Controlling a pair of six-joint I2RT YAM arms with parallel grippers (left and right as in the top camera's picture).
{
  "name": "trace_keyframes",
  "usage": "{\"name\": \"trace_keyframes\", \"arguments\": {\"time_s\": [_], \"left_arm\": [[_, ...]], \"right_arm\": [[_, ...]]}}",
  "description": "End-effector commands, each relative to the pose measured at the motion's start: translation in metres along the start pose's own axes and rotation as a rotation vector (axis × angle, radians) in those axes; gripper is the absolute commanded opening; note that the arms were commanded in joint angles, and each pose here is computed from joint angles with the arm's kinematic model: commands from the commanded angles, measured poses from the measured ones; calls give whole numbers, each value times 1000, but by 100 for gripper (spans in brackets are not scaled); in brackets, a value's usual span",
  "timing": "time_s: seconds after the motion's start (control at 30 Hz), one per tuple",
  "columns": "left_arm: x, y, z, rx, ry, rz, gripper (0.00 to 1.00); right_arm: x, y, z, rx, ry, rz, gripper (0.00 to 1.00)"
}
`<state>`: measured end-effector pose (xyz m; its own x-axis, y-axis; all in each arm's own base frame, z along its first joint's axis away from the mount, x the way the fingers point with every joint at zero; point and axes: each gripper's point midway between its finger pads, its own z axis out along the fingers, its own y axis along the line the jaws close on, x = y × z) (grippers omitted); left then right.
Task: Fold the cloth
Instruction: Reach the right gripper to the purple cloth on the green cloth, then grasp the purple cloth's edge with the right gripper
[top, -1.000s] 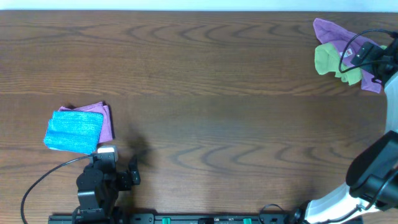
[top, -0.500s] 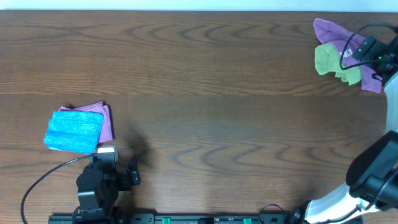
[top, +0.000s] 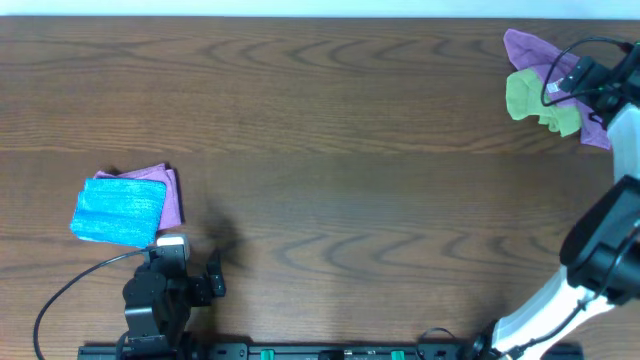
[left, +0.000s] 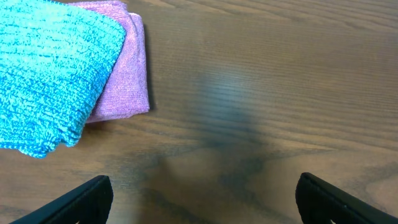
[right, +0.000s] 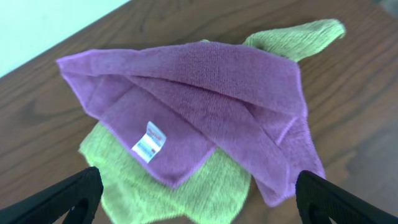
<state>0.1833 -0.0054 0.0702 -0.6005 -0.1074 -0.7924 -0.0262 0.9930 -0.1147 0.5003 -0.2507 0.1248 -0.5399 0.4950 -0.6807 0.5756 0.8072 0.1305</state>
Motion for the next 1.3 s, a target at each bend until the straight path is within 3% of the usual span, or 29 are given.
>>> {"name": "trace_keyframes", "arguments": {"time_s": [0.0,0.43,0.9,1.13,1.27], "left_arm": [[7,1,4,-4,17,-3,95],[7,1,4,-4,17,-3,95],[7,1,4,-4,17,-3,95],[7,1,4,-4,17,-3,95],[7,1,4,-4,17,-3,95]], "right_arm": [[-23,-3,3,5,-54,32,99],[-49,-22,24,62,-126,74,99],[9,-47,72,42,52,150,99],[9,-43,81,14,40,148,99],[7,-43,82,11,27,148,90]]}}
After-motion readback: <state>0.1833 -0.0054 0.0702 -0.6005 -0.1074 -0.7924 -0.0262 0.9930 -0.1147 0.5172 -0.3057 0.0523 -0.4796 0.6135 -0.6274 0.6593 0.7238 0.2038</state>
